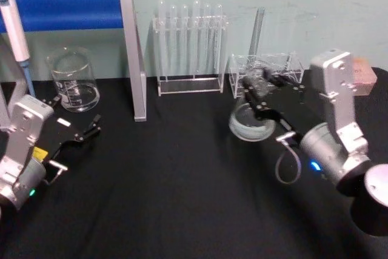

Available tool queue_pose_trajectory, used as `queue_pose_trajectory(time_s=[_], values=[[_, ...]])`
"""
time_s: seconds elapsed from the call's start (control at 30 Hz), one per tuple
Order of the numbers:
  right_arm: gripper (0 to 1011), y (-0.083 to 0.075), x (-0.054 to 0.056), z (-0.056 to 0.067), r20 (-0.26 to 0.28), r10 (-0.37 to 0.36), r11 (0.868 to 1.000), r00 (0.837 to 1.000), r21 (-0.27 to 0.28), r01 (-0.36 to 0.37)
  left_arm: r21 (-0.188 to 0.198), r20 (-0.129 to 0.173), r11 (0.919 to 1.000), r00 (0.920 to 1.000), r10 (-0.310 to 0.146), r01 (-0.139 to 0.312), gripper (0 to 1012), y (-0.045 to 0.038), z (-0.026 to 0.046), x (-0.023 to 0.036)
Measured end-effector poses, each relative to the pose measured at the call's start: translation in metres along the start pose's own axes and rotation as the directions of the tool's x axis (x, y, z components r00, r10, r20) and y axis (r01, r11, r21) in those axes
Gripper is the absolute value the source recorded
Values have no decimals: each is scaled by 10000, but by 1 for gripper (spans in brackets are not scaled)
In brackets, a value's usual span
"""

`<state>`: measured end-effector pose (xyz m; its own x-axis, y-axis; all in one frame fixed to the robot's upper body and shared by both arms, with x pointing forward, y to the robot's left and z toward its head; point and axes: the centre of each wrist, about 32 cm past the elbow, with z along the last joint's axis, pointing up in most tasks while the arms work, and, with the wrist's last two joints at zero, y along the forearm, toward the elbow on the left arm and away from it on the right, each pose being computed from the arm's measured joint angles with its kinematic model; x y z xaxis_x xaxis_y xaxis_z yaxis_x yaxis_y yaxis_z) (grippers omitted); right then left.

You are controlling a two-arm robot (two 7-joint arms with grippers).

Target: Grasp the erlenmeyer flask with one hand, shake it three times, then place it back.

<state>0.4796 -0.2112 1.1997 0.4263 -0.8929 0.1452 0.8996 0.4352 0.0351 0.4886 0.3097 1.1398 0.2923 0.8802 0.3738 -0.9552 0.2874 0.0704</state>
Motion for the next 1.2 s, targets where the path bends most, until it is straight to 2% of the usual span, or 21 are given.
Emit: queue_pose_trajectory(time_s=[0.1, 0.23, 0.4, 0.6, 0.7, 0.83, 0.9, 0.93, 0.97, 1.07, 1.2], values=[[456, -95, 64, -7, 24, -676, 9977, 9977, -67, 676, -1, -1, 10000, 10000, 1, -1, 1001, 0, 0, 0], [456, -222, 141, -26, -16, -1529, 9881, 9882, -137, 1529, -1, -1, 10000, 10000, 0, 0, 1001, 0, 0, 0], [456, -321, 189, -42, -117, -2093, 9777, 9778, -194, 2090, -1, -1, 10000, 10000, 1, -1, 1001, 0, 0, 0], [456, -331, 196, -45, -217, -2088, 9779, 9777, -183, 2084, -1, 0, 10000, 10000, 1, -1, 1001, 0, 0, 0], [457, -282, 174, -46, -265, -1718, 9851, 9848, -133, 1715, -1, 0, 10000, 10000, 0, 0, 1001, 0, 0, 0], [456, -182, 111, -49, -429, -813, 9967, 9958, 20, 815, -1, 0, 10000, 10000, 0, 0, 1001, 0, 0, 0], [456, -99, 44, -48, -532, -39, 9999, 9986, 145, 47, -1, -1, 10000, 10000, 0, 0, 1001, 0, 0, 0], [456, -75, 23, -47, -546, 168, 9997, 9984, 175, -159, -1, -1, 10000, 10000, 1, -1, 1001, 0, 0, 0], [456, -22, -23, -46, -588, 675, 9975, 9960, 244, -662, -1, 0, 10000, 10000, 0, 0, 1001, 0, 0, 0], [456, 53, -89, -41, -611, 1360, 9904, 9888, 332, -1342, -1, -1, 10000, 10000, 0, 0, 1001, 0, 0, 0], [457, 149, -172, -40, -632, 2208, 9750, 9733, 396, -2187, -1, -1, 10000, 10000, 1, -1, 1001, 0, 0, 0]])
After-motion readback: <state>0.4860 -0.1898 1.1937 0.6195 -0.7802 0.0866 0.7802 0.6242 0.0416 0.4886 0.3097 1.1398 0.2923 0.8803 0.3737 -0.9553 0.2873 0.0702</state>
